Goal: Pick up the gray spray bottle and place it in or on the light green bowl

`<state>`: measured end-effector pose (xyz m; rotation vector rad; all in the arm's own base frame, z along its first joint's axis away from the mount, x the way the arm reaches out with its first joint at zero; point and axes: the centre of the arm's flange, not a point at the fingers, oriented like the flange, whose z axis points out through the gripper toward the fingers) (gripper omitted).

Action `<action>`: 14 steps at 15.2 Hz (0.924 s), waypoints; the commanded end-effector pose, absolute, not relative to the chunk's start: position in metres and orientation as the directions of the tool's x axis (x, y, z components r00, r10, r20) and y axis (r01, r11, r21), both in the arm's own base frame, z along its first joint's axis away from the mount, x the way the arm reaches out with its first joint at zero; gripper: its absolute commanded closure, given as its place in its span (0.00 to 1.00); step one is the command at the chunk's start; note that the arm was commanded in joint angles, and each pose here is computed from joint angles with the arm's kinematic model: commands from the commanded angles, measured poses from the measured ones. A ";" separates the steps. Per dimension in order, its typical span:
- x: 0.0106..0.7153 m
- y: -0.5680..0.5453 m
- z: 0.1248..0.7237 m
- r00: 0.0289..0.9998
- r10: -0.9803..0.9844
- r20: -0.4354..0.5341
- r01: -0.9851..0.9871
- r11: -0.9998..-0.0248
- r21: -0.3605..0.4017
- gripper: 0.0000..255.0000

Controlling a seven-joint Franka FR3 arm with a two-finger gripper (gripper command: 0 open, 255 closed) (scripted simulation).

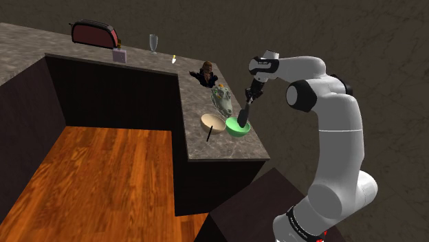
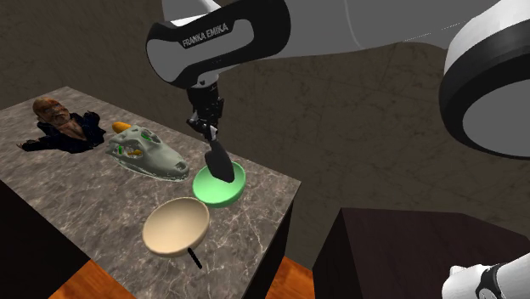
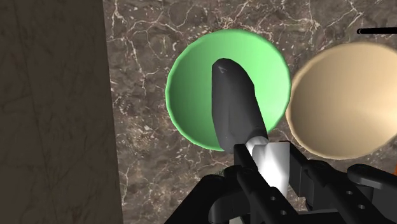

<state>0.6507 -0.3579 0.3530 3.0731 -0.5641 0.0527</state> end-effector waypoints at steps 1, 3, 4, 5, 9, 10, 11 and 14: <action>0.651 -0.358 0.353 0.934 -0.355 0.037 -0.355 -0.935 0.010 1.00; 0.651 -0.358 0.353 0.934 -0.355 0.037 -0.355 -0.935 0.010 1.00; 0.651 -0.358 0.353 0.934 -0.355 0.037 -0.355 -0.935 0.010 0.00; 0.651 -0.358 0.353 0.934 -0.355 0.037 -0.355 -0.935 0.010 0.00; 0.651 -0.358 0.353 0.934 -0.355 0.037 -0.355 -0.935 0.010 0.00; 0.650 -0.358 0.366 0.934 -0.355 0.037 -0.355 -0.935 0.010 0.00; 0.650 -0.357 0.379 0.934 -0.355 0.037 -0.355 -0.935 0.010 0.00; 0.649 -0.357 0.403 0.934 -0.355 0.037 -0.355 -0.935 0.010 0.00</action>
